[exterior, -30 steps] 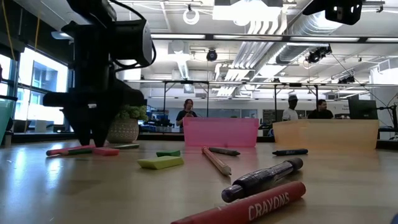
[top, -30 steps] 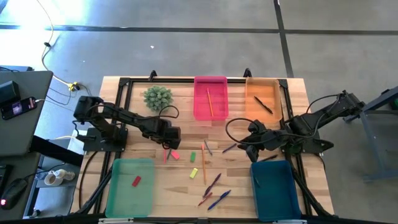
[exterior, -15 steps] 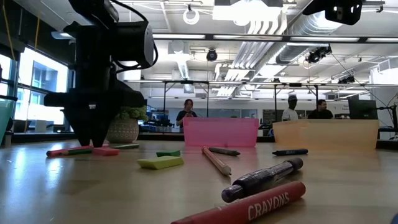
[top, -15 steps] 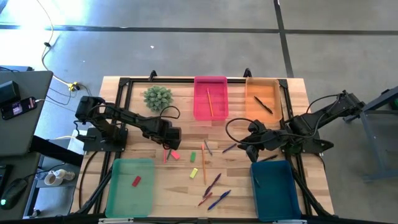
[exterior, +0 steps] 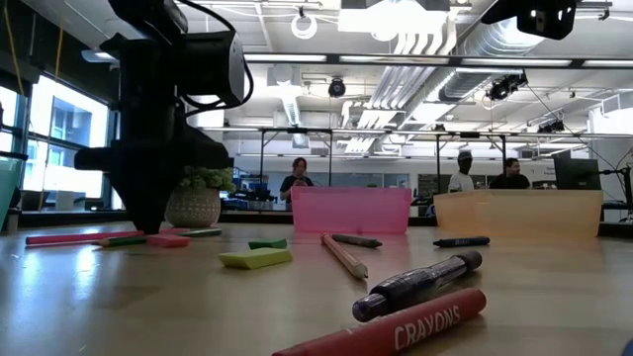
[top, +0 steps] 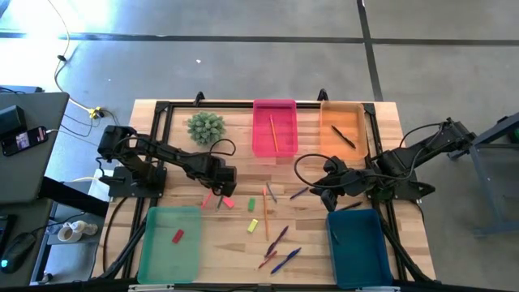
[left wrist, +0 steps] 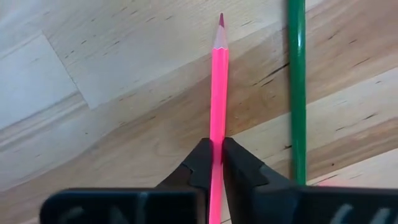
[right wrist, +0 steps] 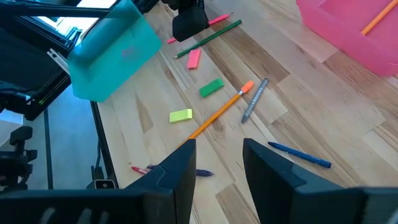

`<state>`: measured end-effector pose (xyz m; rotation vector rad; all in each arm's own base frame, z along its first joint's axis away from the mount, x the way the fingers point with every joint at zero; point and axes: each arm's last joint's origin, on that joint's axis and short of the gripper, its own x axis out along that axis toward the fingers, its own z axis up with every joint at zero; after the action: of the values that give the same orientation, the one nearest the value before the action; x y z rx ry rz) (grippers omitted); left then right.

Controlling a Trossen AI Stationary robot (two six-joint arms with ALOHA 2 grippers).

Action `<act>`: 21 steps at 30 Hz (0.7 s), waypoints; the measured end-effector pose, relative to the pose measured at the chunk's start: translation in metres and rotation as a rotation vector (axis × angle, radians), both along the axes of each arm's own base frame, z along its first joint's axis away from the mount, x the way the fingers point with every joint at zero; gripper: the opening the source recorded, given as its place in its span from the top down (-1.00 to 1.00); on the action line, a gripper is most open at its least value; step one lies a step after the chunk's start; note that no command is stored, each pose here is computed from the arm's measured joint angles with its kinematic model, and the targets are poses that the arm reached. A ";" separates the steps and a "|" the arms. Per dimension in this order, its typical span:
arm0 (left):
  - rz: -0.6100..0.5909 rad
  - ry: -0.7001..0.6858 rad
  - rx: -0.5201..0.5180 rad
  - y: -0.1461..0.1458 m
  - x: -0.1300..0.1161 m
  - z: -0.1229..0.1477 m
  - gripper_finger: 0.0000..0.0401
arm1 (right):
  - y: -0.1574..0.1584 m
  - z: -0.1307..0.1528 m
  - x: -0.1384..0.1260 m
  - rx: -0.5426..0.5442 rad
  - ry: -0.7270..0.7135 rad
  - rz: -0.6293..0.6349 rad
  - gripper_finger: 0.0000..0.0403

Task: Sort crayons/erasers/pens/pencils in bins
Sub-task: Put the pink pencil into the pink bin

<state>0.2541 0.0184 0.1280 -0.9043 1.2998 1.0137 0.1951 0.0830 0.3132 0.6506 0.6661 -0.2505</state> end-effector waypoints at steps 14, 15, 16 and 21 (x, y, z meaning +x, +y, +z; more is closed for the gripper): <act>-0.085 -0.130 0.063 0.013 0.005 0.037 0.97 | -0.001 0.000 0.000 -0.013 -0.004 -0.014 0.38; -0.089 -0.148 0.073 0.015 0.004 0.042 0.97 | -0.001 0.000 0.000 -0.014 0.000 -0.014 0.38; -0.093 -0.168 0.086 0.018 0.004 0.047 0.97 | -0.001 0.000 0.000 -0.012 0.001 -0.018 0.38; -0.124 -0.303 0.155 0.037 0.001 0.075 0.97 | -0.002 -0.001 -0.001 -0.011 -0.004 -0.064 0.38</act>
<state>0.2553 0.0555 0.2032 -0.8127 0.9965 0.8314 0.1945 0.0811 0.3126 0.6628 0.6400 -0.3116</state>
